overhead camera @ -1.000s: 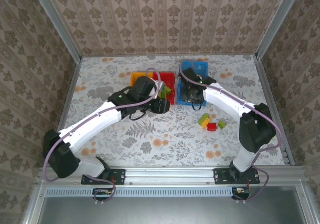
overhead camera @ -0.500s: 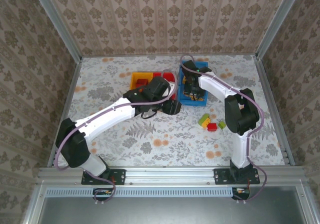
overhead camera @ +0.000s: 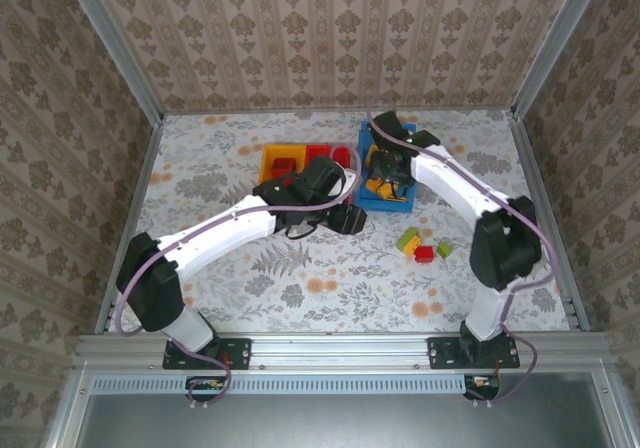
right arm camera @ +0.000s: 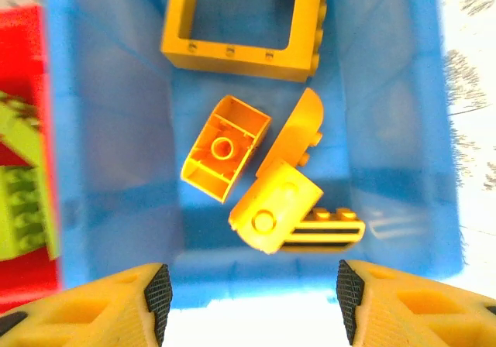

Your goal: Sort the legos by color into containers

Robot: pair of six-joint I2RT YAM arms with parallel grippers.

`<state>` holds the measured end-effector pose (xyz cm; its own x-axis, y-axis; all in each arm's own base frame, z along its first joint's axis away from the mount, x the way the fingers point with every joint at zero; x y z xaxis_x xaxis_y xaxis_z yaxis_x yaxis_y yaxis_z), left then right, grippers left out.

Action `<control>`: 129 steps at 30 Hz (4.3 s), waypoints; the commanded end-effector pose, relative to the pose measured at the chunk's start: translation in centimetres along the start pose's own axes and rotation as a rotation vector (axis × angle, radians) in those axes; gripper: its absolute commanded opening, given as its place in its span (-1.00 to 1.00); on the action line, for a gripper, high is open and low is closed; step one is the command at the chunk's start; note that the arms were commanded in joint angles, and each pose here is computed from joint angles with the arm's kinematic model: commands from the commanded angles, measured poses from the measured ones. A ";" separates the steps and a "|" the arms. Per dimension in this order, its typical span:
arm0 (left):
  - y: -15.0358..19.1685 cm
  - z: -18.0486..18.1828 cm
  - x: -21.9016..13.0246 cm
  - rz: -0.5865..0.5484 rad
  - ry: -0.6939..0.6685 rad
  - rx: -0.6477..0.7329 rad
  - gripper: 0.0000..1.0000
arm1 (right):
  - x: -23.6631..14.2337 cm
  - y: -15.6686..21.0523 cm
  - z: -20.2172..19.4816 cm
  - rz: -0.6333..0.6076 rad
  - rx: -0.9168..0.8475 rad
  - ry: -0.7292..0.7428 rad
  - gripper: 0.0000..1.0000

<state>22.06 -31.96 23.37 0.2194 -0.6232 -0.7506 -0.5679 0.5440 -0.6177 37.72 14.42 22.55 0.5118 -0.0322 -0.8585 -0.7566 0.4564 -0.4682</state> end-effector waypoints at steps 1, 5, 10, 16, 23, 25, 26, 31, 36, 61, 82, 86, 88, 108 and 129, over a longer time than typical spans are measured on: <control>-0.3 -1.2 1.6 0.036 0.061 0.049 0.11 | -3.4 0.1 -2.2 -0.081 -0.020 -0.002 0.23; -0.7 -2.4 3.9 0.081 0.086 0.090 0.12 | -4.8 2.2 -6.0 -0.086 -0.004 -0.009 0.23; -1.8 -3.9 7.6 0.124 0.096 0.125 0.12 | -5.7 5.4 -12.1 -0.048 0.089 0.016 0.24; -3.3 -5.6 11.7 0.160 0.081 0.145 0.14 | -7.3 7.9 -18.1 -0.012 0.198 0.087 0.24; -4.0 -9.4 14.2 0.159 0.143 0.240 0.09 | -10.0 8.3 -21.9 -0.030 0.276 0.234 0.25; -3.8 -10.7 14.5 0.157 0.157 0.301 0.10 | -10.8 8.2 -22.4 -0.044 0.290 0.241 0.29; -3.7 -11.3 14.6 0.157 0.158 0.336 0.12 | -11.3 8.2 -22.6 -0.052 0.302 0.242 0.32; -3.4 -11.9 16.3 0.175 0.166 0.446 0.16 | -13.2 8.5 -23.4 -0.064 0.343 0.243 0.42; -3.2 -11.9 18.3 0.186 0.168 0.585 0.17 | -15.0 9.6 -24.2 -0.060 0.366 0.248 0.50; -2.2 -11.9 22.1 0.198 0.019 0.786 0.23 | -17.5 13.0 -23.7 0.149 0.406 0.128 0.56; 0.5 -11.6 23.7 0.271 -0.024 0.814 -0.17 | -16.9 12.8 -23.2 0.162 0.413 0.101 0.52; 0.3 -11.5 23.2 0.272 -0.042 0.818 -0.33 | -16.8 12.8 -23.2 0.163 0.413 0.098 0.50; 0.0 -11.7 22.8 0.268 -0.054 0.824 -0.37 | -16.8 12.7 -23.1 0.162 0.414 0.093 0.49; -8.4 -6.5 9.3 -0.003 -0.170 0.443 -0.57 | -17.4 9.9 -18.6 0.081 0.260 -0.286 0.36; 0.2 20.5 -3.5 0.116 -0.584 -0.307 -0.56 | -11.7 10.4 4.2 0.135 -0.352 -0.691 0.35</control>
<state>37.19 -19.11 22.68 0.5294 -0.1541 -0.8343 -0.7450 0.3861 -0.5440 24.05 21.84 26.57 0.4115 0.5737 -0.7082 -0.8985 0.1250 -0.4209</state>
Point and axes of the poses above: each hand's point on the last joint's axis, 136 mm out from that joint toward the fingers, its own x axis out along the fingers, its own z axis along the line the jaws close on, y = z × x, the point moved 7 cm from there along -x, back along the fingers, and after that the axes turned 13 degrees about x, right-handed, at the moved point
